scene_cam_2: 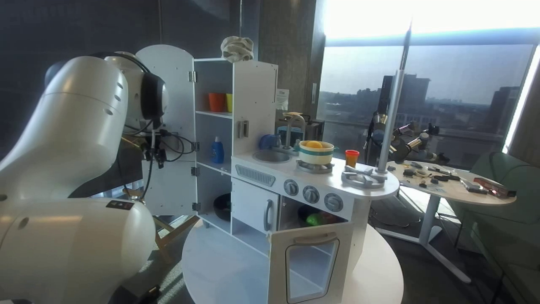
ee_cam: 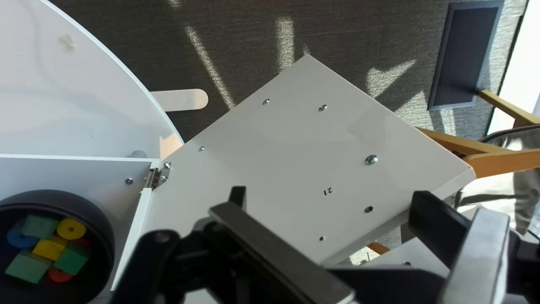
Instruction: Close the door to the bottom left compartment open the door to the middle compartment
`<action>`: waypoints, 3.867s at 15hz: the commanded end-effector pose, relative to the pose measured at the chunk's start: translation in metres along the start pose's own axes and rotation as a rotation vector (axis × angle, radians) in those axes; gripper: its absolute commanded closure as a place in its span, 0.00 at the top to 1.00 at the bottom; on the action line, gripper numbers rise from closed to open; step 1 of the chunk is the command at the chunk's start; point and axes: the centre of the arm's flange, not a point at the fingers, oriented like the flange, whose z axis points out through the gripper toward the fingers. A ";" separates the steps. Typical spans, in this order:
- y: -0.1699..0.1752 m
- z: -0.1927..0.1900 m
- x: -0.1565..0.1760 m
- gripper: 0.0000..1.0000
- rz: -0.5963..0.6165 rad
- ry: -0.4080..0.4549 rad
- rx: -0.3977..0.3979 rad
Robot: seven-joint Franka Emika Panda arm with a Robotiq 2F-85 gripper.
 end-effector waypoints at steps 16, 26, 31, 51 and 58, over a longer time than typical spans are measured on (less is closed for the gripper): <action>-0.028 0.014 0.017 1.00 0.007 0.092 -0.011; 0.008 -0.006 0.006 1.00 0.025 0.107 -0.245; 0.054 -0.003 0.015 1.00 0.149 0.040 -0.343; 0.141 -0.074 -0.008 1.00 0.144 -0.207 -0.673; 0.215 -0.059 -0.011 1.00 -0.164 -0.210 -0.518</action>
